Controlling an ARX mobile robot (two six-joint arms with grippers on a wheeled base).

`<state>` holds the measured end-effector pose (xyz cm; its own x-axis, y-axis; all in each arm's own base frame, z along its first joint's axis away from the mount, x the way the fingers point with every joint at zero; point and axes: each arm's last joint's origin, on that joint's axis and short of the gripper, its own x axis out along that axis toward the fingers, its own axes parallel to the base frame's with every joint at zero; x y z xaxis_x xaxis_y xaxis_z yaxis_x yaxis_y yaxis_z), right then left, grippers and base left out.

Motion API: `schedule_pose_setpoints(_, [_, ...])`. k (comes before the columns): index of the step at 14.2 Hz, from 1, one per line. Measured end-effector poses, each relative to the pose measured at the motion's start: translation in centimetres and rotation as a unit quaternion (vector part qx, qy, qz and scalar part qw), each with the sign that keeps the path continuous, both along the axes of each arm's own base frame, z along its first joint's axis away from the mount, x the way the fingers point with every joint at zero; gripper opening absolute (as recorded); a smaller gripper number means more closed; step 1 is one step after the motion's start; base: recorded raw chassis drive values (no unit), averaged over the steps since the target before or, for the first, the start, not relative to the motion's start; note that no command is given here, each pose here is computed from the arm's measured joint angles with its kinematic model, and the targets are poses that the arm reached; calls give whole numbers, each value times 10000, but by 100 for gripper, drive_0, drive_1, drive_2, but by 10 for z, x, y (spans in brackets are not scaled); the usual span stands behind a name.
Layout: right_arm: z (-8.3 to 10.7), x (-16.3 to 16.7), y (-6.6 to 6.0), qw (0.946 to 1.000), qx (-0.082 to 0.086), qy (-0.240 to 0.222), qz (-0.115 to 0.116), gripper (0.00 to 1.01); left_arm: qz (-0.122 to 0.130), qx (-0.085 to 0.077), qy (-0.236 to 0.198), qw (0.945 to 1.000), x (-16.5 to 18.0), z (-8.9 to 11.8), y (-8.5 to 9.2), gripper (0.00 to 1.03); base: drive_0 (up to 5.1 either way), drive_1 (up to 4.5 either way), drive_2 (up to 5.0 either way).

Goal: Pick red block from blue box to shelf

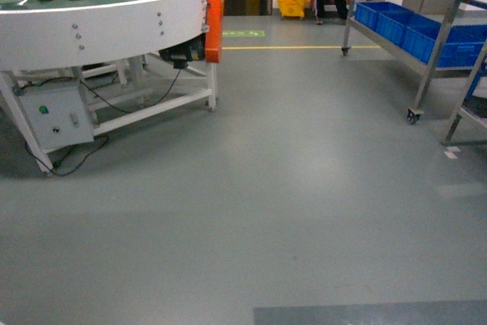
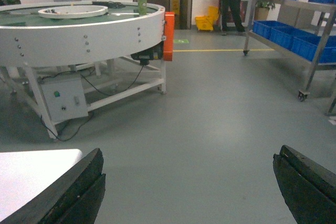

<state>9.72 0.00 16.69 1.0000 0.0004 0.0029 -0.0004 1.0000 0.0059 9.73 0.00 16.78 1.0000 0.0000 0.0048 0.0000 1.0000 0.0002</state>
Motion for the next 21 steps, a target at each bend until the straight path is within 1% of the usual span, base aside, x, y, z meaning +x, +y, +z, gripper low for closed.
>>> schedule_pose_setpoints(5, [0,0,0,10000,0,-10,0,29,6,0,25,10000,0,0,0,98,262,249,-494])
schedule_pose_setpoints(21, [0,0,0,10000,0,0,-2,29,4,2,13,10000,0,0,0,98,2,431,-426])
